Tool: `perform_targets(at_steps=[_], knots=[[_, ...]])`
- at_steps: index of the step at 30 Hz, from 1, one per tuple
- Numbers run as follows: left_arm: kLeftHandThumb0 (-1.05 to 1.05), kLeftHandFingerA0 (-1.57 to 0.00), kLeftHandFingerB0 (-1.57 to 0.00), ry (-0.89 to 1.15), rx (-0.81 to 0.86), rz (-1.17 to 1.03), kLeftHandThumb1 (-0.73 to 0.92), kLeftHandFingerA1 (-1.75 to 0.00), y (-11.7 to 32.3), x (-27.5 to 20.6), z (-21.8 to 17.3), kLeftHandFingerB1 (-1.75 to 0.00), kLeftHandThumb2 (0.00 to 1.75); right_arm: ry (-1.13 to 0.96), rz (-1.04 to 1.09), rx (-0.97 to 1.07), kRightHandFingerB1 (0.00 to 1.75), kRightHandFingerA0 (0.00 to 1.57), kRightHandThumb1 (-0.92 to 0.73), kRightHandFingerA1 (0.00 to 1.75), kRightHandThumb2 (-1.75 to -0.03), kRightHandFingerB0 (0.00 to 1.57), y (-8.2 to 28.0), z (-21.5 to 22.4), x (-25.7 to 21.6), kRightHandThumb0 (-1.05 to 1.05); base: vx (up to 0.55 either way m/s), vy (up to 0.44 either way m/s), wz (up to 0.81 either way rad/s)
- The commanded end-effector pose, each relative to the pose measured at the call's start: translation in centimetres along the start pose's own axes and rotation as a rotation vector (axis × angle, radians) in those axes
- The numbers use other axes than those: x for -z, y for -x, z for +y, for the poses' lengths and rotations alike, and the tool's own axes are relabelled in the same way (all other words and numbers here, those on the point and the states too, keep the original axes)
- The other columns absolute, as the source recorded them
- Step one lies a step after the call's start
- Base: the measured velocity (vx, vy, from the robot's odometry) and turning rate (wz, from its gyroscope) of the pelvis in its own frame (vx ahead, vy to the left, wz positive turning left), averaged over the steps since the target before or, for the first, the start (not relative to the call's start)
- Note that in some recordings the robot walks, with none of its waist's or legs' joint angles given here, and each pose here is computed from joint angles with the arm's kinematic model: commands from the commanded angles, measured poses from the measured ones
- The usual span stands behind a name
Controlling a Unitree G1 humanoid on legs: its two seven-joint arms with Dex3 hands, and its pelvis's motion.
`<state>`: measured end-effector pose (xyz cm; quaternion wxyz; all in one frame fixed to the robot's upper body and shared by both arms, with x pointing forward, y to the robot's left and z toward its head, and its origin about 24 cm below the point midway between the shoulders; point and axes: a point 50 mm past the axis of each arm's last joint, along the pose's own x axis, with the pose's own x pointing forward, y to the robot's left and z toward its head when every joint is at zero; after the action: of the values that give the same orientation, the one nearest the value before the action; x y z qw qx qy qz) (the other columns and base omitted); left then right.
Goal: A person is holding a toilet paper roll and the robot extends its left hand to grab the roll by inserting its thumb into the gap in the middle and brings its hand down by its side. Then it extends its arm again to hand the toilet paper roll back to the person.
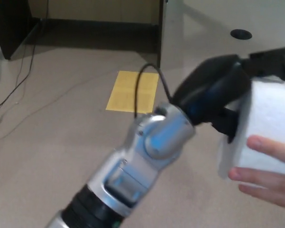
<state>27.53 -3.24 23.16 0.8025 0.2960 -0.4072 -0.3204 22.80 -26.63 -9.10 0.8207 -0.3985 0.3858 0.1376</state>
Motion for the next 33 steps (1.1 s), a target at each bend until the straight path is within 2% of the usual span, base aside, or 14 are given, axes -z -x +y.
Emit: perform_targets(at_steps=[1,2,8,10,11,12,13,14,16,26,29,30,32,33], knots=[[-0.2,-0.76,-0.76,-0.008,0.05,-0.065,0.74,-1.47,-0.3,-2.6,-2.4,-1.11,0.65,-0.009,0.013,-0.02,0.34,0.64,-0.69,0.63,-0.6,0.35,0.2,0.4,0.6,-0.4,0.0,0.0,0.0],[-0.18,-0.77,-0.75,-0.014,0.065,-0.073,0.76,-1.43,-0.1,-3.0,-2.6,-1.13,0.62,-0.012,0.016,-0.023,0.48,0.58,-0.56,0.66,-0.86,0.29,0.2,0.5,0.7,-0.47,0.0,0.0,0.0],[-0.13,-0.78,-0.75,-0.029,0.074,-0.08,0.78,-1.49,0.5,-3.1,-2.4,-1.1,0.64,-0.008,0.019,-0.02,0.34,0.65,-0.69,0.69,-0.61,0.33,0.0,0.1,0.3,-0.41,0.0,0.0,0.0],[-0.15,-0.79,-0.78,-0.024,0.07,-0.075,0.78,-1.49,0.7,-3.1,-2.4,-1.02,0.63,0.004,0.017,-0.019,0.48,0.63,-0.57,0.73,-0.86,0.29,0.1,0.0,0.3,-0.46,0.0,0.0,0.0],[-0.18,-0.83,-0.72,0.003,0.029,-0.052,0.68,-1.21,1.2,-3.0,-2.5,-0.48,0.61,0.011,0.015,-0.023,0.35,0.64,-0.69,0.63,-0.6,0.35,0.1,0.3,0.4,-0.4,0.0,0.0,0.0],[-0.26,-0.82,-0.5,-0.015,0.025,-0.036,0.61,-0.66,1.3,-2.8,-2.4,-0.38,0.59,0.005,0.016,-0.024,0.34,0.64,-0.69,0.65,-0.6,0.34,0.1,0.4,0.4,-0.41,0.0,0.0,0.0],[-0.37,-0.61,-0.29,-0.025,0.023,-0.026,0.55,-0.5,1.5,-2.8,-2.3,-0.31,0.59,0.007,0.015,-0.024,0.34,0.63,-0.68,0.65,-0.6,0.34,0.1,0.4,0.4,-0.42,0.0,0.0,0.0],[-0.31,-0.01,0.0,-0.039,0.031,-0.007,0.28,-0.48,1.7,-2.6,-2.1,-0.49,0.85,0.004,0.015,-0.023,0.35,0.65,-0.68,0.69,-0.6,0.34,0.0,0.3,0.3,-0.41,0.0,0.0,0.0],[-0.61,-0.09,-0.06,-0.054,0.047,0.026,0.41,-0.38,2.1,-2.3,-1.8,-0.2,0.67,0.0,0.017,-0.021,0.35,0.65,-0.68,0.68,-0.6,0.35,0.0,0.4,0.3,-0.4,0.0,0.0,0.0],[-0.62,0.0,0.0,0.198,0.196,0.162,0.4,-0.03,3.3,-0.6,1.6,-0.02,0.74,0.017,0.011,-0.014,0.48,0.59,-0.57,0.68,-0.86,0.28,0.0,0.1,0.2,-0.43,0.0,0.0,0.0],[-0.61,0.0,0.0,0.233,0.205,0.168,0.4,-0.03,3.7,-0.2,3.0,0.0,0.74,0.02,0.007,-0.014,0.36,0.62,-0.71,0.61,-0.6,0.36,0.1,0.1,0.3,-0.37,0.0,0.0,0.0],[-0.61,0.0,0.0,0.239,0.205,0.169,0.39,-0.04,3.9,0.0,3.4,0.0,0.74,0.012,0.011,-0.018,0.48,0.59,-0.56,0.69,-0.86,0.29,0.1,0.1,0.4,-0.43,0.0,0.0,0.0],[-0.6,0.0,0.0,0.256,0.193,0.179,0.39,-0.02,4.4,0.3,4.7,0.0,0.73,0.024,0.006,-0.02,0.36,0.62,-0.71,0.6,-0.6,0.36,0.1,0.2,0.4,-0.37,0.0,0.0,0.0],[-0.6,0.0,0.0,0.256,0.188,0.187,0.39,-0.04,4.6,0.4,5.4,0.0,0.73,0.021,0.007,-0.021,0.49,0.59,-0.56,0.69,-0.86,0.29,0.1,0.2,0.4,-0.43,0.0,0.0,0.0]])
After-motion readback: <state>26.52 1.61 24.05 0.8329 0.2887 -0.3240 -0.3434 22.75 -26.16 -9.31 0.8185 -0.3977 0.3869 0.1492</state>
